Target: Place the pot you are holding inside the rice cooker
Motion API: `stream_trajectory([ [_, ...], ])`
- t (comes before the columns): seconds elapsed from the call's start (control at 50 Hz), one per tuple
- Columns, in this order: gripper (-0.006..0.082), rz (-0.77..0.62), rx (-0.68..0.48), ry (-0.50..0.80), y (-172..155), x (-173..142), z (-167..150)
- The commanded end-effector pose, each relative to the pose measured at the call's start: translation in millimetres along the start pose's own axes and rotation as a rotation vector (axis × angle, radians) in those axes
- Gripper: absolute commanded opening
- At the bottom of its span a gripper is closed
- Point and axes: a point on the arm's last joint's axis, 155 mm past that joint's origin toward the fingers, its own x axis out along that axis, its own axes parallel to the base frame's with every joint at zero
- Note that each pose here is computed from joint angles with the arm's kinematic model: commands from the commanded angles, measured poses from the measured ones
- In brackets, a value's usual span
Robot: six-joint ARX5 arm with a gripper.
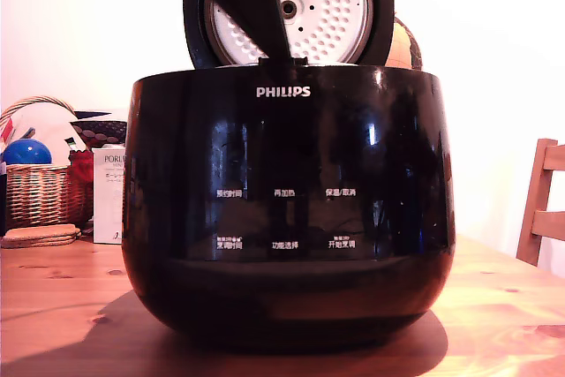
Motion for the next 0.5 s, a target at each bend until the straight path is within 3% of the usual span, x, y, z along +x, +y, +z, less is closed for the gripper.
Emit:
stream_trajectory([
  [0.0,0.0241,0.008,-0.018,-0.048,-5.8,-20.1,7.5],
  [0.14,0.0206,0.06,-0.113,-0.101,1.8,-48.1,5.6],
  [0.3,-0.0032,0.147,-0.232,-0.179,14.3,-89.3,-2.2],
  [0.48,-0.0019,0.314,-0.441,-0.226,44.0,-134.4,-31.3],
])
